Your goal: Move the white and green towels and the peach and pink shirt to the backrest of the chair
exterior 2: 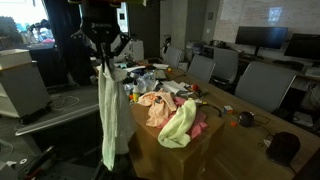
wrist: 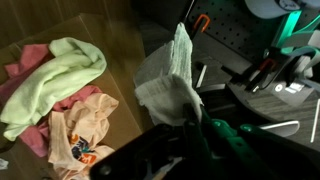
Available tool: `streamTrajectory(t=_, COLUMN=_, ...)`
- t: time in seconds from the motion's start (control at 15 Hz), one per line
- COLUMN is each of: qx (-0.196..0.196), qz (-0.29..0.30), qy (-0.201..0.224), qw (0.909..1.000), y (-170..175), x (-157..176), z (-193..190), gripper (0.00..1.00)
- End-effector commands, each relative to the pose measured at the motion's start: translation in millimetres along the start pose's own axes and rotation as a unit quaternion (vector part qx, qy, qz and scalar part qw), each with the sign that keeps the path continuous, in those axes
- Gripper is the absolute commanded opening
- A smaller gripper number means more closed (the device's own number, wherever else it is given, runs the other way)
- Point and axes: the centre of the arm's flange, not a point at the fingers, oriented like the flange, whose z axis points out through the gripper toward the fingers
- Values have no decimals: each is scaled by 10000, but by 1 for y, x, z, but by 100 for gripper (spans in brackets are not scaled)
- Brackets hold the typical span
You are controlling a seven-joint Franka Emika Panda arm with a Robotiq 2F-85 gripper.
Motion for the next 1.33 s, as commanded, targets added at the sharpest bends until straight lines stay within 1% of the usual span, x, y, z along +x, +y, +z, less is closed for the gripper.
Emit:
streamTrajectory(t=0.0, qx=-128, qz=-904, qy=-394, qw=9950, y=-32, x=5, z=-7, gripper=1)
streamTrajectory(t=0.2, qx=-167, qz=-1568, qy=-761, qw=9846, y=-53, x=22, z=-6, gripper=1)
streamTrajectory(t=0.27, qx=-171, qz=-1763, qy=-774, qw=9811, y=-61, x=31, z=-6, gripper=1)
streamTrajectory(t=0.33, qx=-227, qz=-1838, qy=-689, qw=9803, y=-67, x=39, z=-4, gripper=1)
streamTrajectory(t=0.4, qx=-258, qz=-1790, qy=-530, qw=9821, y=-72, x=50, z=-2, gripper=1)
streamTrajectory(t=0.6, qx=-254, qz=-1635, qy=-237, qw=9859, y=-82, x=74, z=-2, gripper=1)
streamTrajectory(t=0.73, qx=-216, qz=-1415, qy=68, qw=9897, y=-89, x=89, z=-3, gripper=1)
streamTrajectory(t=0.93, qx=-276, qz=-1118, qy=417, qw=9925, y=-99, x=115, z=-5, gripper=1)
streamTrajectory(t=1.13, qx=-430, qz=-949, qy=566, qw=9929, y=-116, x=148, z=-5, gripper=1)
streamTrajectory(t=1.27, qx=-557, qz=-965, qy=546, qw=9923, y=-135, x=168, z=-4, gripper=1)
